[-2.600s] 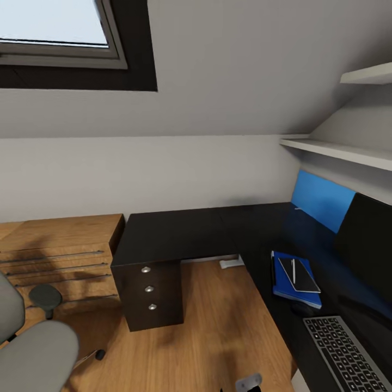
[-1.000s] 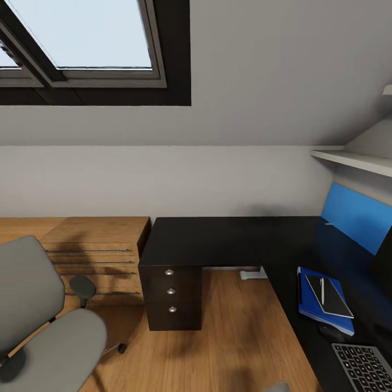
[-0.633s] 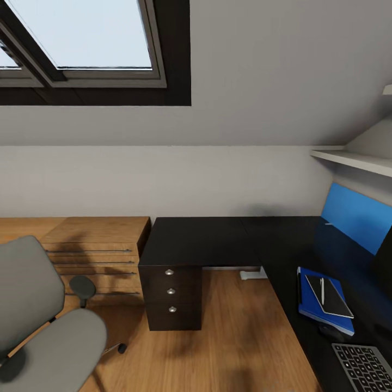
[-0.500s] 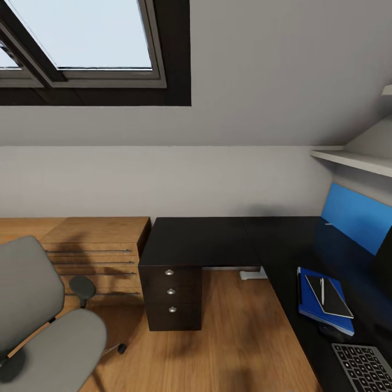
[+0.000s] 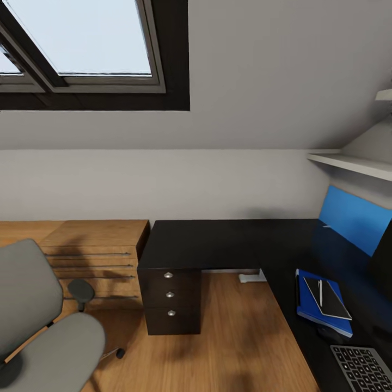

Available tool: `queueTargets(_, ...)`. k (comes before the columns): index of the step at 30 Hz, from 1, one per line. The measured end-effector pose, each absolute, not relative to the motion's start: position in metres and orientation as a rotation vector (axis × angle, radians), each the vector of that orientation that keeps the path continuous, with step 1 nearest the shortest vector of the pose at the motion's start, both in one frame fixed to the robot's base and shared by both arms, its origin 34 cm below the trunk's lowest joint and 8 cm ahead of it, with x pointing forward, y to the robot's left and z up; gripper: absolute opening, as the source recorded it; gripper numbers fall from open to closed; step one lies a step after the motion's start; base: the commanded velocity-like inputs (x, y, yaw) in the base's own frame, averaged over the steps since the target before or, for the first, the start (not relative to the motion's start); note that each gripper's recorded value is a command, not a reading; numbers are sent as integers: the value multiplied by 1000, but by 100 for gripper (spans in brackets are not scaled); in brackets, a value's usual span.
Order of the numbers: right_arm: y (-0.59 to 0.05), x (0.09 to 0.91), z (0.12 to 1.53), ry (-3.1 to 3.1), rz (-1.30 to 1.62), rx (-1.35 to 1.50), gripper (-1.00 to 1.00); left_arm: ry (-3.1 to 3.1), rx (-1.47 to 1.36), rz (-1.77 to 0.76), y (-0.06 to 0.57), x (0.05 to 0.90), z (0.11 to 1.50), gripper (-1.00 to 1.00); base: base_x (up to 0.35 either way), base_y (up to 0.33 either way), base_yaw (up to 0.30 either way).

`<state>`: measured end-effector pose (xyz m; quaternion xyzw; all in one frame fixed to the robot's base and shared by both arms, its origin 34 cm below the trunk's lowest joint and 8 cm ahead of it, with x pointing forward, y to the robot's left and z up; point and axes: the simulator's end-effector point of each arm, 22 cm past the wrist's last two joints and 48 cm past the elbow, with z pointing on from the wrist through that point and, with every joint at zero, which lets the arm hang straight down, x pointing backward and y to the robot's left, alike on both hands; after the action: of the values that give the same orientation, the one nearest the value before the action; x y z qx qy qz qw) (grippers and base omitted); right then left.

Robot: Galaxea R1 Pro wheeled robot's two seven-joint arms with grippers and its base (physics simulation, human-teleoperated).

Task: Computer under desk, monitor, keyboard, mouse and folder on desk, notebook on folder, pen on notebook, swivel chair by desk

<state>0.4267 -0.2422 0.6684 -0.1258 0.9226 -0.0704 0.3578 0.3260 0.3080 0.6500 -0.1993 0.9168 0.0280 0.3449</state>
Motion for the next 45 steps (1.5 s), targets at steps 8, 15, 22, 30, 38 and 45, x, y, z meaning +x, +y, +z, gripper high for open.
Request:
queueTargets(8, -238, 429, 671, 2372, -174, -324, 100, 2371, -515, 70, 308, 329, 652, 100, 0, 0, 45)
queueTargets(15, -235, 425, 669, 2380, -161, -334, 100, 2373, -514, 70, 307, 329, 652, 100, 0, 0, 44)
queueTargets(22, -231, 423, 667, 2384, -140, -342, 100, 2374, -512, 69, 307, 329, 652, 100, -14, 0, 9)
queueTargets(30, -229, 422, 666, 2388, -133, -343, 100, 2377, -511, 70, 307, 328, 651, 100, -250, 0, 10)
queueTargets(38, -227, 420, 664, 2396, -128, -346, 100, 2384, -511, 72, 307, 326, 649, 100, -300, 0, 130)
queueTargets(45, -223, 417, 661, 2405, -120, -347, 100, 2392, -511, 74, 307, 323, 648, 100, -124, 0, 171)
